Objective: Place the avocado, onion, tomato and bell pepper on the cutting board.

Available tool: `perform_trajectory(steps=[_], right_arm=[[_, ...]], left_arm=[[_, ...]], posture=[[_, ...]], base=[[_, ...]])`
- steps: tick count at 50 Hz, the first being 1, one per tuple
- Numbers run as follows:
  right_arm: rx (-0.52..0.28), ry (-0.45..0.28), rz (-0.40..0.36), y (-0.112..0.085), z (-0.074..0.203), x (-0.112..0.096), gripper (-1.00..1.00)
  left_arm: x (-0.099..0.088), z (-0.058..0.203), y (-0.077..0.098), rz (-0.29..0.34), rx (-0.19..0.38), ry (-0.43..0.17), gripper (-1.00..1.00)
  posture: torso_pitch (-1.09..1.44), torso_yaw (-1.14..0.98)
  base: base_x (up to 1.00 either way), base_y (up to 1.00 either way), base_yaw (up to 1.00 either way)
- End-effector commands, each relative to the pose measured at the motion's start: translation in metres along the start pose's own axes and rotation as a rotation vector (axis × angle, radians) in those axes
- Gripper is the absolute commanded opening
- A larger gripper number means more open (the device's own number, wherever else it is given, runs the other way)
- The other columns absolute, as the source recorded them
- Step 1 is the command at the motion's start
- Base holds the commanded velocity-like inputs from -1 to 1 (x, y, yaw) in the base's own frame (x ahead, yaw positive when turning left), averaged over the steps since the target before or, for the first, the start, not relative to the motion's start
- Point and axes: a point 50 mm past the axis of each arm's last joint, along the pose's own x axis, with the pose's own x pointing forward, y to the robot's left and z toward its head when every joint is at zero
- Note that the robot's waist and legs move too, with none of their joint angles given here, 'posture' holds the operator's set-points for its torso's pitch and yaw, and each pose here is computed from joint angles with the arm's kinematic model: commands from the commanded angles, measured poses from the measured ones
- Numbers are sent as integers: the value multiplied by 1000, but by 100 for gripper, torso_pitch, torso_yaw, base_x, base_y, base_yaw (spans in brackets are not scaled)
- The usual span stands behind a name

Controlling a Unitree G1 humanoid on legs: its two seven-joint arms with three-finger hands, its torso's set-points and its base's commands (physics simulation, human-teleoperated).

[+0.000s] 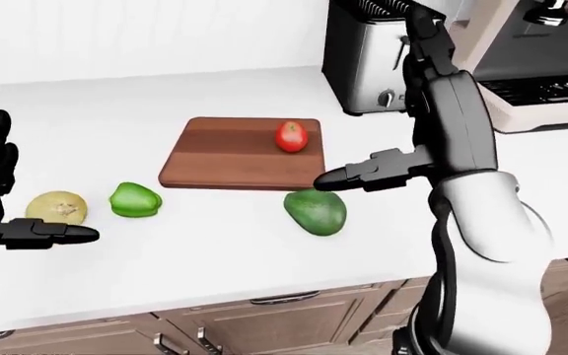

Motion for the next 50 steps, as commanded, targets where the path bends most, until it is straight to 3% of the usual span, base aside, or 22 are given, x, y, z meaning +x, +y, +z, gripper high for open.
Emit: perform_trajectory(steps=[1,12,13,15,16,37,39,40,43,50], right_arm=[[-15,-65,-32,-5,11,-2,100],[-9,-58,-34,-2,7,-2,100],[-10,-57,-34,-2,6,-2,100],[-9,-55,-35,-2,6,-2,100],[-10,-54,-36,-2,5,-2,100],[-9,-55,-33,-1,6,1,100],[-9,-56,-34,-1,5,0,100],[-8,-55,-34,-1,5,0,100],[-10,-54,-35,-1,4,-1,100],[-8,-52,-39,-2,3,-2,100]], left_arm=[[-2,11,7,41,23,-69,100],[3,-3,8,60,14,-30,100],[4,-6,8,63,50,-17,100],[6,-7,7,57,7,-20,100],[7,-9,7,69,40,-11,100],[7,-31,11,97,24,53,100],[7,-33,12,99,28,58,94],[7,-33,12,98,27,59,78],[7,-34,11,103,38,63,62],[6,-36,12,105,47,69,43]], posture=[[0,0],[0,0],[0,0],[0,0],[0,0],[0,0],[0,0],[0,0],[0,0],[0,0]], base=[[0,0,0],[0,0,0],[0,0,0],[0,0,0],[0,0,0],[0,0,0],[0,0,0],[0,0,0],[0,0,0],[0,0,0]])
